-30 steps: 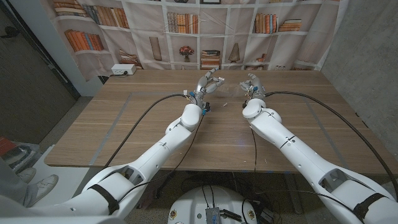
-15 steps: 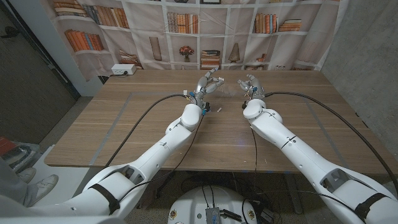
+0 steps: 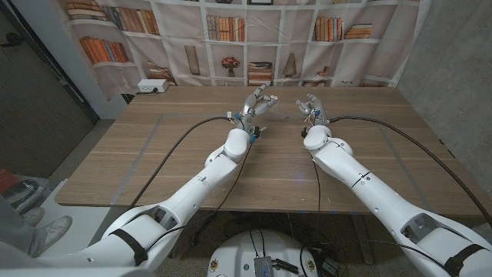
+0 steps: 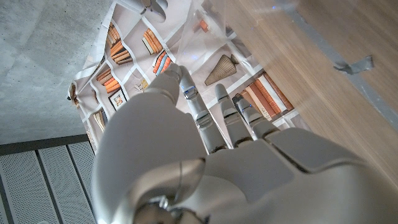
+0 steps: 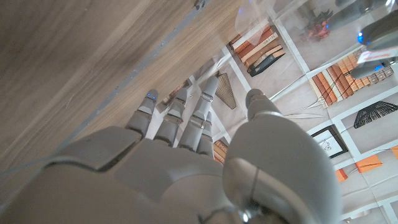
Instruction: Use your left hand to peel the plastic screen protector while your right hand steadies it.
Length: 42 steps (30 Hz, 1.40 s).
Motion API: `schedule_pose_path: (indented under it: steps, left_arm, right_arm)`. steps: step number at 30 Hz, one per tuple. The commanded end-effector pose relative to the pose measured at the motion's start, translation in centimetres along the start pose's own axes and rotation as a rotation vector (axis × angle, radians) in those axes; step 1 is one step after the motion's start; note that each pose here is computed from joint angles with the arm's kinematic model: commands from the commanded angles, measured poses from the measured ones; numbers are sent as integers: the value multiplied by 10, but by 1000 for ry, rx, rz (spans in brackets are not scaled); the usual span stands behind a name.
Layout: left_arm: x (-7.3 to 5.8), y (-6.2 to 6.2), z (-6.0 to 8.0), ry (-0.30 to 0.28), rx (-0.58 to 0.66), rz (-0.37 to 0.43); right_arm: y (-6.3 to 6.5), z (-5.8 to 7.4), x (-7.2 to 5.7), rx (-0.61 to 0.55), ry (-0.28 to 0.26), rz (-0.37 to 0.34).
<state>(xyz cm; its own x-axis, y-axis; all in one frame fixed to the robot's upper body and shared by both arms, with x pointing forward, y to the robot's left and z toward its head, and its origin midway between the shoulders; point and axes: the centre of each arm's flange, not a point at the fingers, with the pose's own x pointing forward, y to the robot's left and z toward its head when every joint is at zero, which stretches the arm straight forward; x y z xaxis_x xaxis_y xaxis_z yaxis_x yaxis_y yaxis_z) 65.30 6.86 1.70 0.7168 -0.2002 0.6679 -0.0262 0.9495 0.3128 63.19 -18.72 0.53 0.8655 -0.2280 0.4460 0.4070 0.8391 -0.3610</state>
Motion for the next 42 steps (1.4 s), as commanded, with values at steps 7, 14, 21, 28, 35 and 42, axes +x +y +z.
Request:
schedule_pose_path:
  steps: [7, 14, 21, 28, 35, 42]
  left_arm:
    - [12, 13, 19, -57, 26, 30]
    - [14, 13, 21, -63, 19, 37]
    - [17, 14, 24, -72, 14, 34]
    - [19, 14, 24, -73, 1, 34]
    - [23, 12, 27, -95, 5, 33]
    - [26, 13, 32, -108, 2, 35]
  right_arm:
    - [-13, -9, -17, 1, -2, -12]
    - [-10, -9, -23, -8, -4, 9]
    - [-6, -12, -28, -22, 9, 27]
    - [-3, -14, -31, -37, 20, 53]
    - [1, -12, -34, -44, 2, 67]
    - [5, -9, -38, -51, -21, 82]
